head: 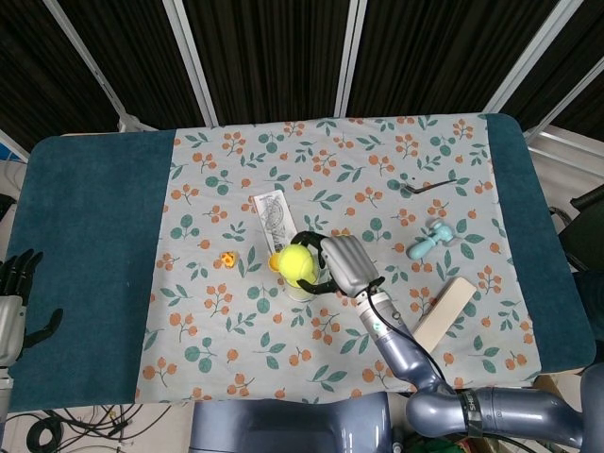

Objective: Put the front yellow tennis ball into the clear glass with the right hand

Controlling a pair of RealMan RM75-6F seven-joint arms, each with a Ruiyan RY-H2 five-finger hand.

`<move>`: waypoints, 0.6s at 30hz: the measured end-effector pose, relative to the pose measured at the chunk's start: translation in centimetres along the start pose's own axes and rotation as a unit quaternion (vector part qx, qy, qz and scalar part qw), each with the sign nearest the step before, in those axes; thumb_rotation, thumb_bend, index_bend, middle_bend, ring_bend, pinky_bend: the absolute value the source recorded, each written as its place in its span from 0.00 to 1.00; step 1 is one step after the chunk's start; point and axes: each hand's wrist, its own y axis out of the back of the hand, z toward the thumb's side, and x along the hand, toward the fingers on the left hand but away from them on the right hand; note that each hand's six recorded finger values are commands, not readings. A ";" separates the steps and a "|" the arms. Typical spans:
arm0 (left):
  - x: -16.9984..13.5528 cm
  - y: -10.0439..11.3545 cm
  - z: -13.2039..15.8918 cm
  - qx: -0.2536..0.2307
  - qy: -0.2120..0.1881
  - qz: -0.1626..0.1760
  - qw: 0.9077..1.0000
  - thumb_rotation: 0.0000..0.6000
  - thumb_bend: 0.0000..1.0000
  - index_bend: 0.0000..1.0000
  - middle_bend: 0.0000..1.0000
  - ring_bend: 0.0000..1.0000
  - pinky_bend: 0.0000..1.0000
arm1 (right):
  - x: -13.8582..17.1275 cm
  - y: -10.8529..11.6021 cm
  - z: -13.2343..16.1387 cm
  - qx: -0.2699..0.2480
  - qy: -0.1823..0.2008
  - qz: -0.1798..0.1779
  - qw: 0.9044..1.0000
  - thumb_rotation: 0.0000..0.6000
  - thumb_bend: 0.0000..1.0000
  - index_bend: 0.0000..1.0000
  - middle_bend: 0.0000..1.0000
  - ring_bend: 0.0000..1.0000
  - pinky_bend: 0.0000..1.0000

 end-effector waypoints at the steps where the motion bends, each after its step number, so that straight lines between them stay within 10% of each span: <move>1: 0.0 0.0 0.0 0.000 0.000 0.000 1.000 1.00 0.31 0.03 0.03 0.00 0.00 | 0.1 -0.2 -0.1 0.002 0.000 0.005 1.000 1.00 0.17 0.32 0.32 0.46 0.52; 7: 0.0 0.0 0.0 0.002 0.000 -0.001 1.000 1.00 0.31 0.03 0.03 0.00 0.00 | 0.4 -0.8 -0.2 0.012 0.000 0.031 0.999 1.00 0.07 0.14 0.14 0.23 0.39; 18: 0.0 0.0 -0.1 0.003 0.001 -0.001 1.000 1.00 0.31 0.03 0.03 0.00 0.00 | 0.9 0.4 -0.3 0.008 -0.004 0.019 1.000 1.00 0.07 0.11 0.10 0.19 0.34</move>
